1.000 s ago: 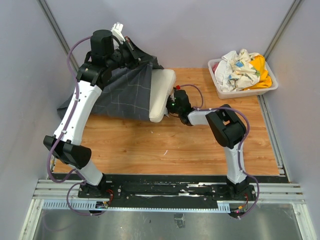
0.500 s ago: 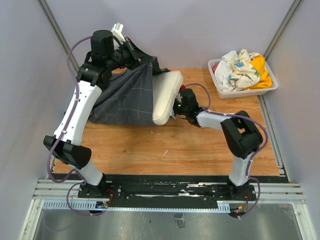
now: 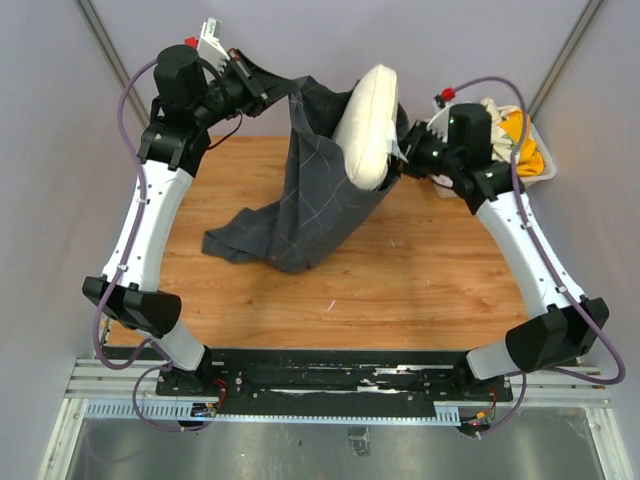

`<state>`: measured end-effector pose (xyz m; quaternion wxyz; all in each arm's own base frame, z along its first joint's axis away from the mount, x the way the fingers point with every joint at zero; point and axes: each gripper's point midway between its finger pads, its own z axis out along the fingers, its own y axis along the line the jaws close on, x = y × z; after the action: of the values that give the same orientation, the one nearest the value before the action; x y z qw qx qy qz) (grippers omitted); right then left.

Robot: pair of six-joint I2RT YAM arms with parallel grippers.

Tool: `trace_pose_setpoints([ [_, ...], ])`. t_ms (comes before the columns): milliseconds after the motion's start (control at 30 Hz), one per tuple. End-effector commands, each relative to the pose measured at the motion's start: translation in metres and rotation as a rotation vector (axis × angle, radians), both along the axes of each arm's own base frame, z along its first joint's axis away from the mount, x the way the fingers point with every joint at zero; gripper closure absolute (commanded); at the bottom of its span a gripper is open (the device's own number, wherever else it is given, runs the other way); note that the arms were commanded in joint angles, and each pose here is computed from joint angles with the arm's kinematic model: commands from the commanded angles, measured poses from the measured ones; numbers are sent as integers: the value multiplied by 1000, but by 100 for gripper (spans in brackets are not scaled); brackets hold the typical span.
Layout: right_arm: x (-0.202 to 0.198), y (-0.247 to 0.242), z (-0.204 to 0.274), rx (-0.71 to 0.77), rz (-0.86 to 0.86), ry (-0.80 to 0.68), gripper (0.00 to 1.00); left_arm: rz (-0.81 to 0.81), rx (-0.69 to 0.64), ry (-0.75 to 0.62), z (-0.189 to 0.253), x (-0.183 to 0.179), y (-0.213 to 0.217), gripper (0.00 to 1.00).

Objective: Put the pillow into the pillowcase

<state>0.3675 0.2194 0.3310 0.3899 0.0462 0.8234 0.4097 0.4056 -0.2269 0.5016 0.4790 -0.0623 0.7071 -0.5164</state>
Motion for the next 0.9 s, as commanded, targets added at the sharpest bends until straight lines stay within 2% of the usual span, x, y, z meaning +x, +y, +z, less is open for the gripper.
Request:
trace_pose_setpoints([
  [0, -3, -26, 87, -59, 3, -185, 99, -37, -142, -162, 67, -20, 13, 100],
  [167, 6, -43, 150, -15, -27, -279, 100, -66, -277, -233, 92, -26, 30, 100],
  [433, 8, -54, 219, 193, 22, -421, 100, -139, -497, -280, 107, -40, 61, 100],
  [633, -11, -66, 263, 367, 86, -542, 99, -213, -647, -334, 127, -55, 83, 100],
  [733, -20, -69, 281, 456, 121, -580, 99, -286, -733, -389, 141, -69, 88, 100],
  [867, -42, -71, 321, 578, 190, -704, 100, -408, -859, -435, 150, -83, 97, 100],
])
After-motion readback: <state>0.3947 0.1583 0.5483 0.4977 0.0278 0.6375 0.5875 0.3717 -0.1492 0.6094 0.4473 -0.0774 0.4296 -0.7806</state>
